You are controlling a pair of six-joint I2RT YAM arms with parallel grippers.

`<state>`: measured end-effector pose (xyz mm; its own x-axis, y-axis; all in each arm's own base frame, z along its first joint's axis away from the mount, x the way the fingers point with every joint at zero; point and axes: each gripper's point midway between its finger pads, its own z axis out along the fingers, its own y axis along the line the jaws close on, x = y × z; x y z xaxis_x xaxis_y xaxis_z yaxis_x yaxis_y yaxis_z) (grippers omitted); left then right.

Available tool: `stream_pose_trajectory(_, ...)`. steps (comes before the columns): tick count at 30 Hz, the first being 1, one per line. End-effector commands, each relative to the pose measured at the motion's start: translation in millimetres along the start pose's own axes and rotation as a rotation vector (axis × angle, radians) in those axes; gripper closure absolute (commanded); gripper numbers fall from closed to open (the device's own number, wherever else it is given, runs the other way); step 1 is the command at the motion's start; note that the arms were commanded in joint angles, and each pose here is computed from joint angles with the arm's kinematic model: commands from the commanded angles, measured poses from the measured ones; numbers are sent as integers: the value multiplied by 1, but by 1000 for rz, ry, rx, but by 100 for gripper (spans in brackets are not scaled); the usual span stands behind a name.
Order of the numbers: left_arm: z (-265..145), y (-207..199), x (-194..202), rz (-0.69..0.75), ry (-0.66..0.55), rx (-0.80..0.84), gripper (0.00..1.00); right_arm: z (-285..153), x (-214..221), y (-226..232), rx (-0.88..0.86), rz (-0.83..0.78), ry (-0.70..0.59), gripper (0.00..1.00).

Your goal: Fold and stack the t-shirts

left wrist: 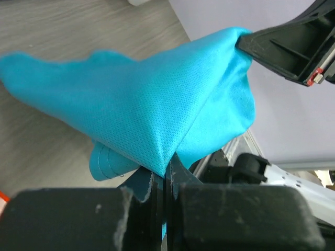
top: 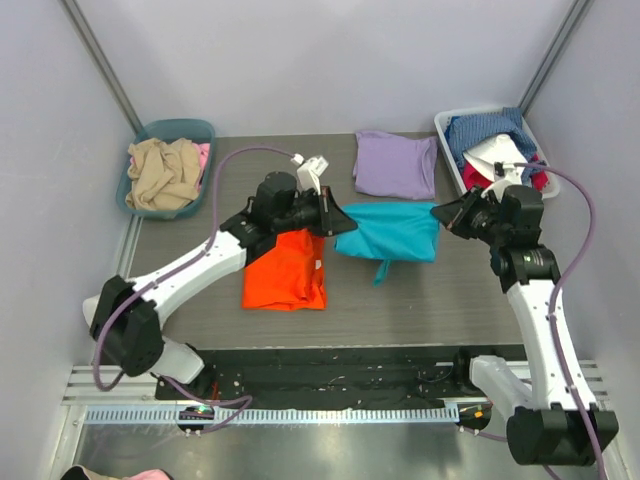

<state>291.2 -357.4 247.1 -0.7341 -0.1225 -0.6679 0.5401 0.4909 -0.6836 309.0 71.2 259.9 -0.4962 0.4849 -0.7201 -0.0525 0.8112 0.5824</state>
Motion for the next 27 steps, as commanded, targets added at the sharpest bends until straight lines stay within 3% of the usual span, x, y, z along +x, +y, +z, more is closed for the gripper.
stream_pose_trajectory(1,-35,-35,8,51,-33,0,100,-41,0,27,-58,-29,-9,99)
stream_pose_trajectory(12,-92,-91,61,45,-41,10,100,-112,38,56,-141,-12,28,99)
stream_pose_trajectory(20,-102,-129,110,41,-9,14,100,-146,50,64,-158,30,7,99)
stream_pose_trajectory(27,-75,-106,84,143,-66,-131,100,-104,43,39,-80,83,-14,99)
